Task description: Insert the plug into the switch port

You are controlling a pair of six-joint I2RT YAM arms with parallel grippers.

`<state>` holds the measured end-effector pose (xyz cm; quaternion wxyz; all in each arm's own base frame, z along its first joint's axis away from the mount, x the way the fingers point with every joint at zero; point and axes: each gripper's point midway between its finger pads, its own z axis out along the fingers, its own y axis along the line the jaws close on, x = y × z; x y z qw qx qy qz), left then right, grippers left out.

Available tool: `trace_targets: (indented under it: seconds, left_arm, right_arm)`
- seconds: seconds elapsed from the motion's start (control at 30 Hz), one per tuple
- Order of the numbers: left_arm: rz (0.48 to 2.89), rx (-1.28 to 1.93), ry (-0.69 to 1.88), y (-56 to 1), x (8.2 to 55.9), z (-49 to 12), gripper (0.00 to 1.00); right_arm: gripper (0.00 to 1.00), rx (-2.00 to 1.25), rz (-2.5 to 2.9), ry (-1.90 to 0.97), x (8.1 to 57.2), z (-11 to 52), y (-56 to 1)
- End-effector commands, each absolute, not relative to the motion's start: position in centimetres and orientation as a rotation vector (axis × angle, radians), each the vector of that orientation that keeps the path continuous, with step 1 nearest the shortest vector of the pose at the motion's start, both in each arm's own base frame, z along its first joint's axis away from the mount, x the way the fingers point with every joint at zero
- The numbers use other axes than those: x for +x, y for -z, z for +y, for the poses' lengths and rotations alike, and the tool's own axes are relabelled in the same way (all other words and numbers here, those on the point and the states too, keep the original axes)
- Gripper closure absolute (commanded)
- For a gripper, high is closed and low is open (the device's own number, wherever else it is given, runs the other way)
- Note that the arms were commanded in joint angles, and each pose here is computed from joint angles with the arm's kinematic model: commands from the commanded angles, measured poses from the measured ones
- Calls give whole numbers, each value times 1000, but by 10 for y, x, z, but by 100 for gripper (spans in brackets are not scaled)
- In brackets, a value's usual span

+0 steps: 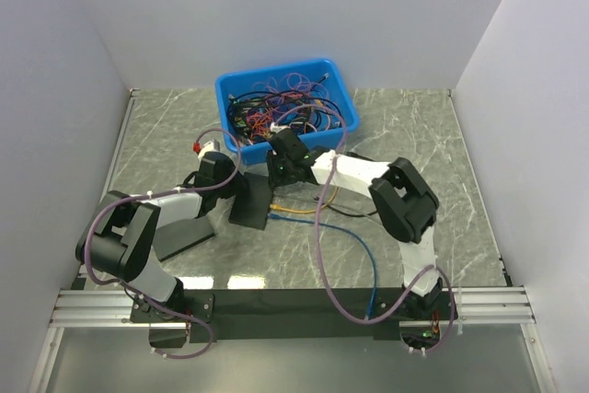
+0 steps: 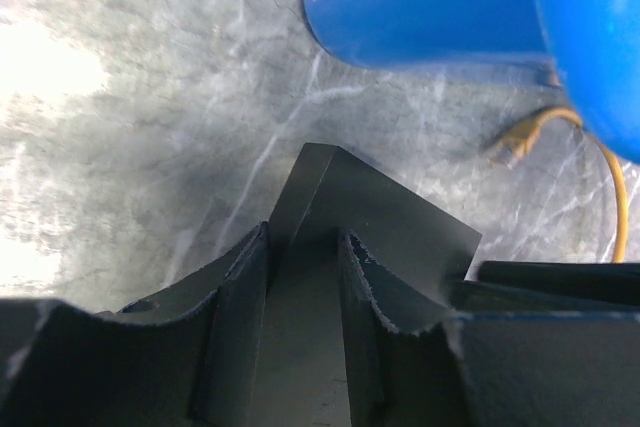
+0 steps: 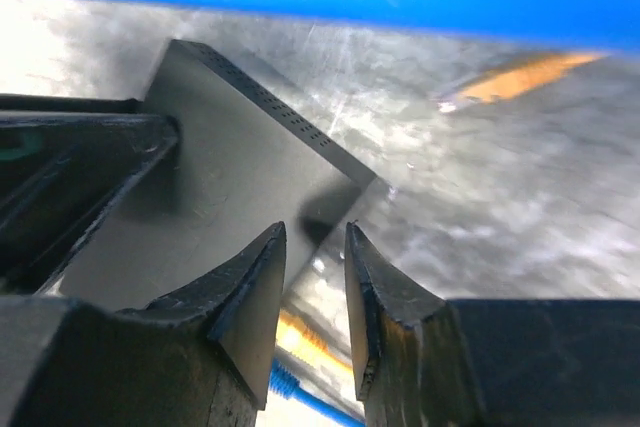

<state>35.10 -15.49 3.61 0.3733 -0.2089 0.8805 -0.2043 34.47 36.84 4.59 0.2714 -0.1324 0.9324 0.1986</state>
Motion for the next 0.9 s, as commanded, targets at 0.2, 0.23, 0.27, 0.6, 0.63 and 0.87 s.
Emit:
trace_targets:
  seconds: [0.2,0.23,0.27,0.6,0.63,0.87]
  left_arm:
    - [2448,-502,480,-7,313,-155,62]
    - [2449,-503,479,-8,312,-155,61]
    - [2443,-503,482,-10,313,-155,61]
    - [2428,-498,518,-13,310,-157,52]
    - [2430,-500,517,-12,310,-157,50]
    - [2424,-500,546,-10,309,-160,44]
  right_arm:
    - [56,-236,2197,-389,364,302,-170]
    - [49,-158,2160,-294,372,280,-182]
    - [43,-115,2156,-248,374,266,-185]
    - [8,363,2272,-2,412,116,-134]
    - [7,374,2293,5,414,112,-128]
    - [6,327,2429,40,437,115,-90]
